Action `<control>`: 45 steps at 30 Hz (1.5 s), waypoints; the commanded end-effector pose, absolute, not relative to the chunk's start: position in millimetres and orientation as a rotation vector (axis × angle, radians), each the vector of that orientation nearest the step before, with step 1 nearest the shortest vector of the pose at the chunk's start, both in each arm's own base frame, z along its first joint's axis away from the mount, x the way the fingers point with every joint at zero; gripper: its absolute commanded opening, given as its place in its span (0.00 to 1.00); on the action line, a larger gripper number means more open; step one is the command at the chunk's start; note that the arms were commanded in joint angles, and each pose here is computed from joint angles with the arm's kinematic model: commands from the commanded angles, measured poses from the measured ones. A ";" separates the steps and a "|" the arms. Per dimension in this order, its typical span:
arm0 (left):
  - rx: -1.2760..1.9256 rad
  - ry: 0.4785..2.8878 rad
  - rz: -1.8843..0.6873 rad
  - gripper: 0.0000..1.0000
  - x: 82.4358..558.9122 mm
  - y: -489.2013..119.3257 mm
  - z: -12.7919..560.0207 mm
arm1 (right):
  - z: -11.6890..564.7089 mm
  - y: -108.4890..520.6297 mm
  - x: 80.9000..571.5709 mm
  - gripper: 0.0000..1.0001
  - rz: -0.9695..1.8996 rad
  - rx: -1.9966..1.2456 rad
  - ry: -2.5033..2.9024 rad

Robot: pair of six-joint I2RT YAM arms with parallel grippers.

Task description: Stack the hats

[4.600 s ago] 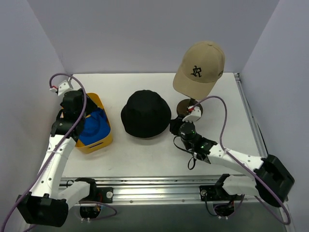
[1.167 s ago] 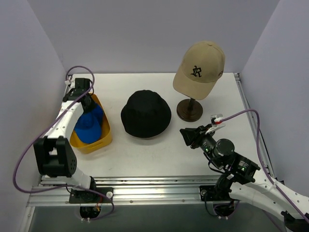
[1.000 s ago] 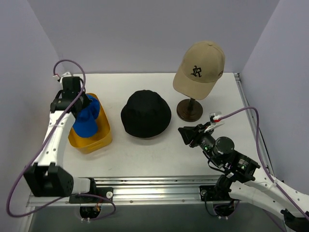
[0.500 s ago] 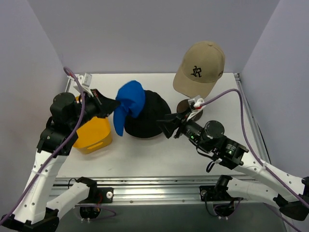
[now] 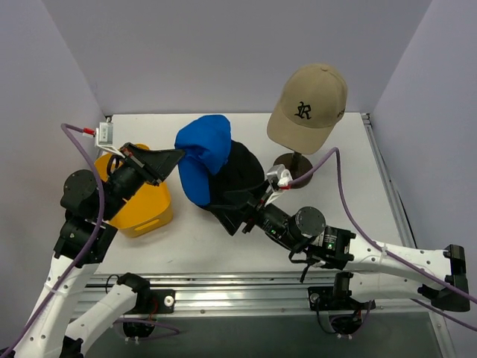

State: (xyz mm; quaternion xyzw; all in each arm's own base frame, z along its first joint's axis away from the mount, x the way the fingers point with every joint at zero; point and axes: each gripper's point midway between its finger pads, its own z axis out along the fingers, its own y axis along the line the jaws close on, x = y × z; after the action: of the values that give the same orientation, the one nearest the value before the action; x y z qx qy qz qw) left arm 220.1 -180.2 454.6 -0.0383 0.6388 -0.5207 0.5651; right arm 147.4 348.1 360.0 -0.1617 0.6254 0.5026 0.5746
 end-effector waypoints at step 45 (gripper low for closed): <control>-0.504 1.399 -1.384 0.49 202.5 -145.0 495.8 | 521.6 306.0 184.5 0.00 0.212 -0.670 1.066</control>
State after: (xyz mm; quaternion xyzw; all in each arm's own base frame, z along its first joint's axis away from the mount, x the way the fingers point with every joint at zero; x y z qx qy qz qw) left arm 205.1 -134.4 499.7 -0.2446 0.5665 -0.5800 0.5319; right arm 184.5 330.8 482.4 -0.3288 0.5181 0.0947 0.7839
